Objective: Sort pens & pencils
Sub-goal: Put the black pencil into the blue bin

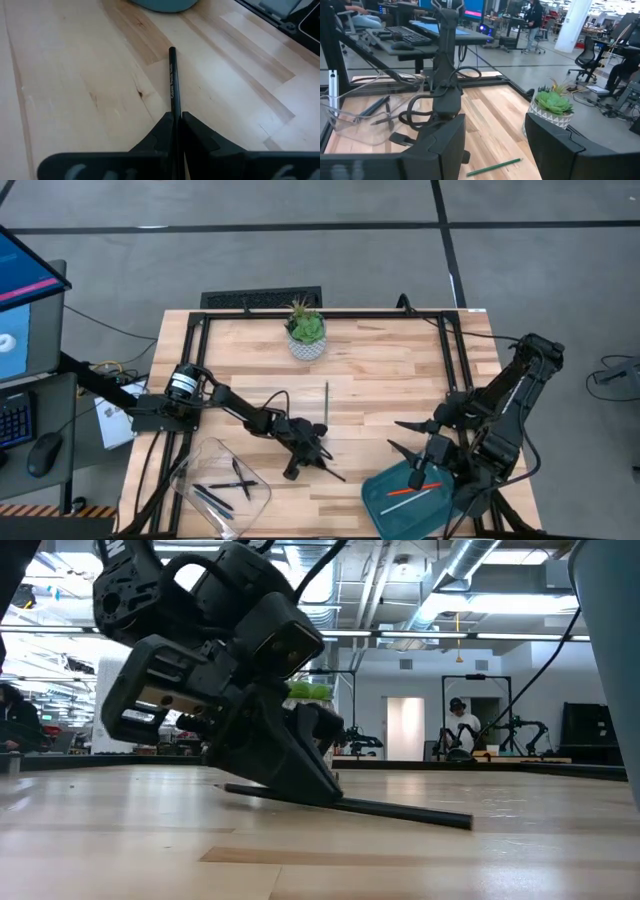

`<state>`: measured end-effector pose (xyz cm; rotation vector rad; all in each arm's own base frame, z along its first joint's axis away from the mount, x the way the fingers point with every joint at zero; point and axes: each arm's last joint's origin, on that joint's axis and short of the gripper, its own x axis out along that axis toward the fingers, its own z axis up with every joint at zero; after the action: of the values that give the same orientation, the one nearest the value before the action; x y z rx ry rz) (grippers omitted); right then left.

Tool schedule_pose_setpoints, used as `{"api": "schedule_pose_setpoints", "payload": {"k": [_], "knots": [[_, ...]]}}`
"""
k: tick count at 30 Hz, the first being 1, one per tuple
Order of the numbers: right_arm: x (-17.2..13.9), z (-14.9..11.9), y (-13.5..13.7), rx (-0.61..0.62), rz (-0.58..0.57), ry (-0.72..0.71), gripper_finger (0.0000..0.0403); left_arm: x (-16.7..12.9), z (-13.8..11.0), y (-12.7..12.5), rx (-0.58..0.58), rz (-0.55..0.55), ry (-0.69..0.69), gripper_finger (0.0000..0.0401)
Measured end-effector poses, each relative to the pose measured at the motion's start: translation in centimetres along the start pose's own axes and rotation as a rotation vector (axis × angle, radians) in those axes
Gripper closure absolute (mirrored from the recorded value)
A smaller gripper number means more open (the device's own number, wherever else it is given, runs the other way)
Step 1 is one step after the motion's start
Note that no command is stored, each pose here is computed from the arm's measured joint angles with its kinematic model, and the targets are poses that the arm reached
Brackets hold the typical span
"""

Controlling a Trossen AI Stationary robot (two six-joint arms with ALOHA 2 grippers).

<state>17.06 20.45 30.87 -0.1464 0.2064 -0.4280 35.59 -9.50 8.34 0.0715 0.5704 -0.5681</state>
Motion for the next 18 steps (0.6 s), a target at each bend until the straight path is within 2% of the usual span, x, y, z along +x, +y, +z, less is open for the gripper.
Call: {"api": "schedule_pose_setpoints", "payload": {"k": [9,13,18], "knots": [[0.0,0.0,0.0,-0.005,-0.001,0.001,0.0175,0.4,2.1,0.4,0.052,0.007,0.081,0.0388],[0.0,-0.1,0.0,-0.007,0.004,0.005,0.0175,-0.7,3.4,0.4,0.073,0.052,0.144,0.0388],[-0.1,-0.1,0.0,-0.006,0.016,0.011,0.0175,-3.3,5.4,-0.1,0.093,0.1,0.149,0.0388]]}}
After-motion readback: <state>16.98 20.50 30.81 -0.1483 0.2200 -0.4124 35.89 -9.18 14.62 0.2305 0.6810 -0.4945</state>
